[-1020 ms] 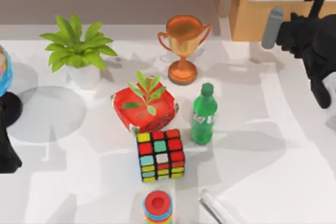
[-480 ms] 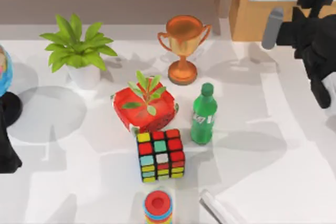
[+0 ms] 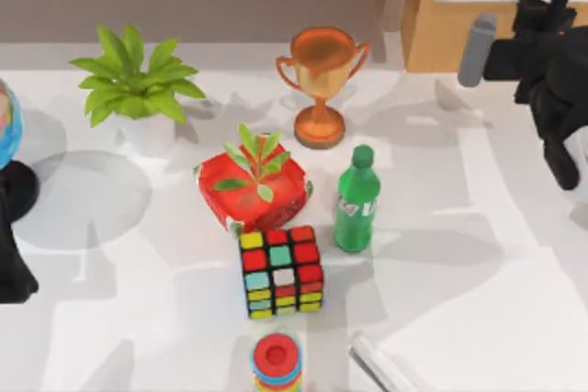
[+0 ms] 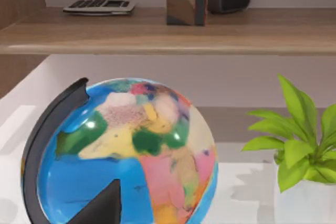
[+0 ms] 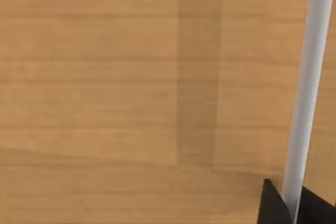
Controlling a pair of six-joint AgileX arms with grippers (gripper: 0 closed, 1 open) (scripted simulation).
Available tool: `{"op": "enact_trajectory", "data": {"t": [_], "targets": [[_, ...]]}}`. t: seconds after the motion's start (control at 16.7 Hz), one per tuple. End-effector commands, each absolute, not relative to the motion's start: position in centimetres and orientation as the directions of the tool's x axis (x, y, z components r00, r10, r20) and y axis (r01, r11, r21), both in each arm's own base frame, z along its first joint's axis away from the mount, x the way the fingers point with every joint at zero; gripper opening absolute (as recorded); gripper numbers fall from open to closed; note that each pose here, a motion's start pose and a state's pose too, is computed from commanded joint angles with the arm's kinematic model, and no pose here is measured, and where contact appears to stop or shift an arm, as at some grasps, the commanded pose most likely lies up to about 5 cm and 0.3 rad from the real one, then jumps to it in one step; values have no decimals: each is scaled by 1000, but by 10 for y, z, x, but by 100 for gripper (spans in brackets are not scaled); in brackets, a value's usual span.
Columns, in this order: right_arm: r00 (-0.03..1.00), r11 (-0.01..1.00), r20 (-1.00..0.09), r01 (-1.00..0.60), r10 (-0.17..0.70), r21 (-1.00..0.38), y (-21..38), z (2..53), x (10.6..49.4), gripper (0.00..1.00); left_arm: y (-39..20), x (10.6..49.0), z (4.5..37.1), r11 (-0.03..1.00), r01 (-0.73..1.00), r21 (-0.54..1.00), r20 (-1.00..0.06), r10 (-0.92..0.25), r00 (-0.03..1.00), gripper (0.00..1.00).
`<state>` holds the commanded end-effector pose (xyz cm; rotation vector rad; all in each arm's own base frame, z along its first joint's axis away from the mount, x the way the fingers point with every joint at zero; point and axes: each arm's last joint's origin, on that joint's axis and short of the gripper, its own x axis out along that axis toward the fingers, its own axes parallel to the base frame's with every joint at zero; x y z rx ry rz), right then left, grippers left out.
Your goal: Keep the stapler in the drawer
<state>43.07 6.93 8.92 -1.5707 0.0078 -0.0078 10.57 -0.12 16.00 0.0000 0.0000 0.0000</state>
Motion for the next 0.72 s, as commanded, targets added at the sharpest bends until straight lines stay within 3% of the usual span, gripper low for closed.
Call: {"op": "enact_trajectory", "data": {"t": [0.48, 0.72], "targets": [[1000, 2, -4, -4, -7, -1000, 71, 89, 429, 0, -1, 106, 160, 1000, 0, 0, 0, 0, 1000, 100], [1000, 3, -4, -4, -8, -1000, 71, 89, 405, 0, -1, 106, 160, 1000, 0, 0, 0, 0, 1000, 100]]}}
